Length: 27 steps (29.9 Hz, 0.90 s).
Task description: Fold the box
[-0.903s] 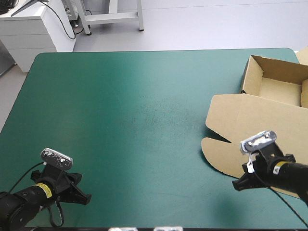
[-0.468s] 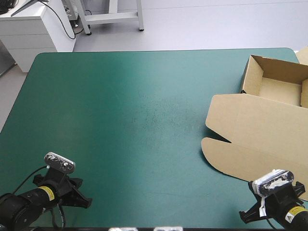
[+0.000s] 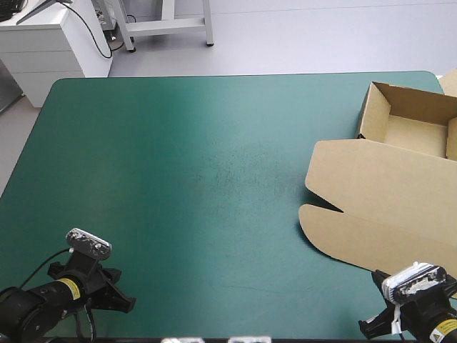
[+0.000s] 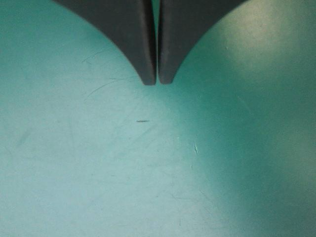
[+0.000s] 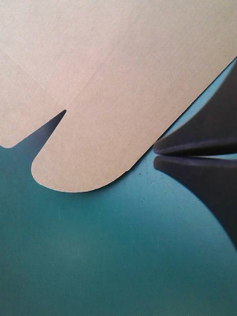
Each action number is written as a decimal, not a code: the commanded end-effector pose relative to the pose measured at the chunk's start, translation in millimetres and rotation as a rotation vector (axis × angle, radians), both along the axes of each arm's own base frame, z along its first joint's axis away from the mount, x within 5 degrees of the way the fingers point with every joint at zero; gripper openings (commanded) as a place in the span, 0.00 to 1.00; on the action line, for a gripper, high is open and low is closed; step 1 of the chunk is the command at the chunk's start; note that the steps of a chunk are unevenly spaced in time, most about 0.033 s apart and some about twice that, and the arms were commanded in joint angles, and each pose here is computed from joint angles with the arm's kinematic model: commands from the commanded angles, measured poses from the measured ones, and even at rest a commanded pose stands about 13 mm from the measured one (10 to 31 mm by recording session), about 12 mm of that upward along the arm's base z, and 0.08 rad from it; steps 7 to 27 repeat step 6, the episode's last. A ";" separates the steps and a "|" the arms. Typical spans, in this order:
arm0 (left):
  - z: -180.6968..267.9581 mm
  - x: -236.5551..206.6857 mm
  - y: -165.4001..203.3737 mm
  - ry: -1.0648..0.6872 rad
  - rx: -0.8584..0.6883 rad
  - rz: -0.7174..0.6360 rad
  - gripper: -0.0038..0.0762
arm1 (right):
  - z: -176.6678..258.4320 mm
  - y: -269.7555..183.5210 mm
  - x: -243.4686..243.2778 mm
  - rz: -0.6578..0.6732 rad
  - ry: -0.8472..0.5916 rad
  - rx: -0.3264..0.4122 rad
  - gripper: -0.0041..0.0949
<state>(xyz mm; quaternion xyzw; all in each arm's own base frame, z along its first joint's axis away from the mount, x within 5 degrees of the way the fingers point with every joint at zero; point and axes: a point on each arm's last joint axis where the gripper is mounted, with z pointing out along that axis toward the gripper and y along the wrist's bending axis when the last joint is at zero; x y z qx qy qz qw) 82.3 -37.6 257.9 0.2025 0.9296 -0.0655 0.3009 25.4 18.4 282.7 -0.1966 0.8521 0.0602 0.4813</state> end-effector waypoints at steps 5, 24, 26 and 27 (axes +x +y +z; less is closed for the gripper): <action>8.9 3.1 -2.7 -0.045 -0.037 -0.001 0.04 | 12.6 0.5 3.0 -0.007 -0.075 0.022 0.03; 8.9 3.1 -2.7 -0.045 -0.037 -0.001 0.04 | 12.6 0.5 3.0 -0.007 -0.075 0.022 0.03; 8.9 3.1 -2.7 -0.045 -0.037 -0.001 0.04 | 12.6 0.5 3.0 -0.007 -0.075 0.022 0.03; 8.9 3.1 -2.7 -0.045 -0.037 -0.001 0.04 | 12.6 0.5 3.0 -0.007 -0.075 0.022 0.03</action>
